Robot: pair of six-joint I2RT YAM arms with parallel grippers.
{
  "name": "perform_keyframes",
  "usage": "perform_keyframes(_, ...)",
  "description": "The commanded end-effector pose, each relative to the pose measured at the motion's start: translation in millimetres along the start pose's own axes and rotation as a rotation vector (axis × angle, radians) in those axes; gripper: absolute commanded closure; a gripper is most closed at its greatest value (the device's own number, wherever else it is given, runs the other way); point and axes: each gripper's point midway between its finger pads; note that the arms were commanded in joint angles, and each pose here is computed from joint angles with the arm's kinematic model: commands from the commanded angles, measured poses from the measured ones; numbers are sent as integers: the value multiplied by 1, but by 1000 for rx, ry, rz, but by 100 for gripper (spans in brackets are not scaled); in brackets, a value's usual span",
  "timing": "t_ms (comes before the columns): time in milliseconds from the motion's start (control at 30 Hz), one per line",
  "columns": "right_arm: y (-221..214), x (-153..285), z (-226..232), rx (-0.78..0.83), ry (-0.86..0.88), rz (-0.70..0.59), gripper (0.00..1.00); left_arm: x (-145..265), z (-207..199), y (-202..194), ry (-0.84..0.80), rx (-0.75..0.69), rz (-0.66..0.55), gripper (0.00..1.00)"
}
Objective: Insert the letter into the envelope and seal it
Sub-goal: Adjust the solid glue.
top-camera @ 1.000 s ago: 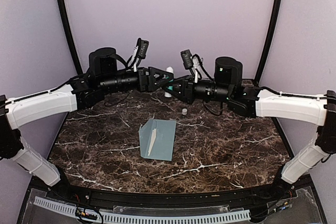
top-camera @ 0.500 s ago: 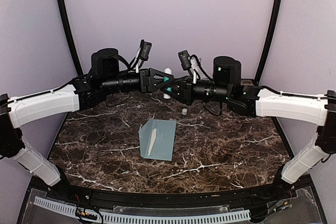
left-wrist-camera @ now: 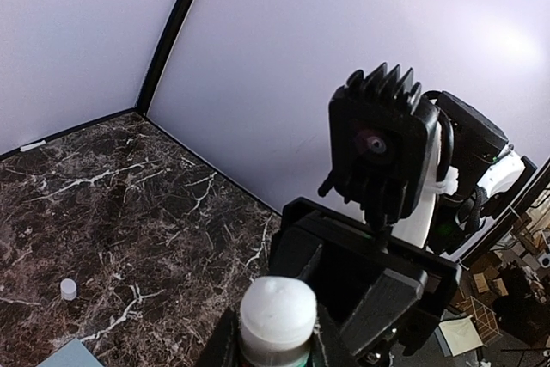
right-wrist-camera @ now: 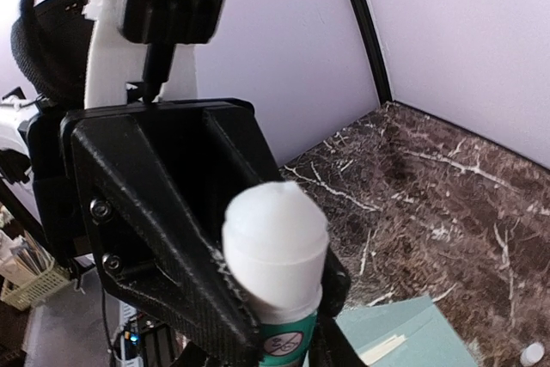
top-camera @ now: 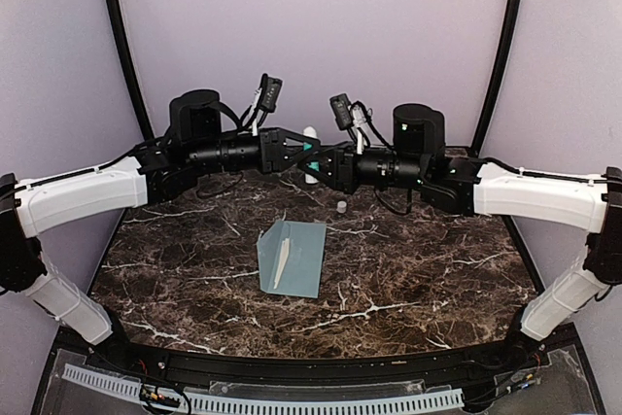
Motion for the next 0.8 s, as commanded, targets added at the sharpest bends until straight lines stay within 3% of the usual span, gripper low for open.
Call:
perform_keyframes(0,24,8,13,57,28,-92,61,10,-7,31,18,5,-94,100)
perform_keyframes(133,27,21,14,61,57,-98,43,18,-11,44,12,-15,-146,100)
perform_keyframes(300,17,35,26,70,159,-62,32,25,-3,51,47,-7,-167,100)
perform_keyframes(467,9,36,27,41,217,-33,34,30,-7,52,16,-21,-173,100)
perform_keyframes(767,10,26,34,15,295,-5,50,32,-27,52,-96,-70,-176,100)
Point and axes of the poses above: each gripper's point midway between its finger pads, its own x axis back along the fingers, its own z axis along the line the jaws close on, y = z × x, and after that the axes turned 7 degrees about -x, right-handed
